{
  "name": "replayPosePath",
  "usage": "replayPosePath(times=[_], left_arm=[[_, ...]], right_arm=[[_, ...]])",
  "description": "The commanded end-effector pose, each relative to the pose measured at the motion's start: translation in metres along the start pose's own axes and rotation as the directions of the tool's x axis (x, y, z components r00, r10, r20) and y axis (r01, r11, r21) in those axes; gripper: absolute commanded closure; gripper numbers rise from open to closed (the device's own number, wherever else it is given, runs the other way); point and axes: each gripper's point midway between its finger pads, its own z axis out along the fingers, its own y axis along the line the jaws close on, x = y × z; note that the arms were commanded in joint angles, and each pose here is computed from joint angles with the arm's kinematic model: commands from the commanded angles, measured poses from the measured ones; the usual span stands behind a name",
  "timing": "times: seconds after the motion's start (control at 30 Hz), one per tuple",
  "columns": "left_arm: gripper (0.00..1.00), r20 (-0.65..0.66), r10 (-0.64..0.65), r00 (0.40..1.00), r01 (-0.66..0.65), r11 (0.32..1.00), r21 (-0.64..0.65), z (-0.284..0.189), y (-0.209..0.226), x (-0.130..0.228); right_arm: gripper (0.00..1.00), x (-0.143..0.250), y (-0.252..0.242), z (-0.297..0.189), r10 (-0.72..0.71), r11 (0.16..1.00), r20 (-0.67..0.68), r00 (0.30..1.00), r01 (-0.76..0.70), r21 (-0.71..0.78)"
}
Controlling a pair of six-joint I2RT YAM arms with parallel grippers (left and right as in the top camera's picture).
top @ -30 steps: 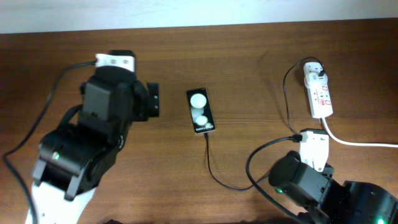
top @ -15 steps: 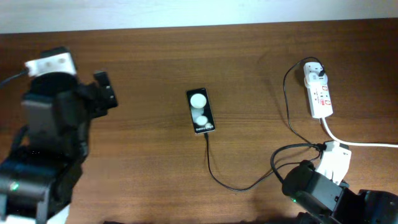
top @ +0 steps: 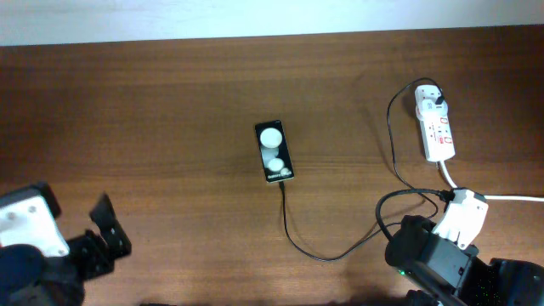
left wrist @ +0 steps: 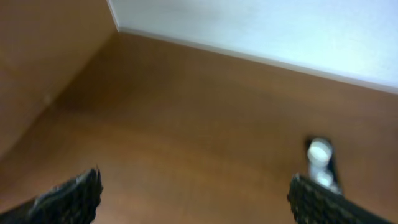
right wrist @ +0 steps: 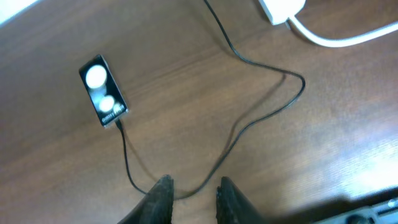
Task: Plug charger to phone and switch on socket
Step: 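Move the right gripper to the orange switch on the white power strip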
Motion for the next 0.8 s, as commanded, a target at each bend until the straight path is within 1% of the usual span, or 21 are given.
replayPosePath(times=[0.0,0.07,0.1,0.13,0.17,0.2,0.23,0.27,0.5,0.67,0.77], left_arm=[[0.01,-0.159,0.044,0.986,-0.049,0.998,-0.029,-0.002,0.009,0.038],[0.01,-0.252,0.07,0.965,-0.084,0.995,-0.045,-0.007,0.016,0.061],[0.01,-0.251,0.07,0.965,-0.083,0.996,-0.042,-0.009,0.016,0.063],[0.01,-0.249,0.069,0.966,-0.082,0.996,-0.041,-0.01,0.017,0.063],[0.01,-0.244,0.068,0.967,-0.08,0.996,-0.041,-0.011,0.018,0.064],[0.01,-0.236,0.066,0.97,-0.077,0.996,-0.039,-0.013,0.018,0.064],[0.0,-0.231,0.064,0.971,-0.075,0.996,-0.039,-0.014,0.019,0.064],[0.01,-0.227,0.063,0.972,-0.074,0.997,-0.038,-0.015,0.019,0.064],[0.01,-0.165,0.046,0.985,-0.051,0.998,-0.027,-0.031,0.025,0.068],[0.01,-0.057,0.012,0.998,-0.012,1.0,-0.005,-0.057,0.036,0.076],[0.01,0.012,-0.011,1.0,0.011,1.0,0.011,-0.073,0.043,0.082]], right_arm=[[0.31,-0.009,0.0,-0.003,0.012,1.0,0.043,0.999,-0.012,-0.001],[0.3,-0.015,-0.001,-0.003,0.016,1.0,0.078,0.997,-0.016,0.003],[0.46,-0.018,0.0,-0.003,0.019,1.0,0.096,0.995,-0.02,0.002],[0.64,-0.021,0.0,-0.003,0.021,1.0,0.113,0.993,-0.021,0.005],[0.78,-0.023,0.0,-0.003,0.021,1.0,0.121,0.992,-0.022,0.007],[0.88,-0.023,0.001,-0.003,0.02,1.0,0.124,0.992,-0.021,0.008],[0.94,-0.023,0.001,-0.003,0.02,1.0,0.124,0.992,-0.021,0.009],[0.96,-0.023,0.001,-0.002,0.017,1.0,0.122,0.992,-0.019,0.012],[0.96,-0.022,0.013,0.005,0.003,0.999,0.121,0.993,-0.007,0.033],[0.96,-0.017,0.021,0.015,0.075,0.994,0.115,0.991,-0.083,0.071],[0.96,-0.013,0.025,0.021,0.071,0.992,0.103,0.992,-0.081,0.099]])
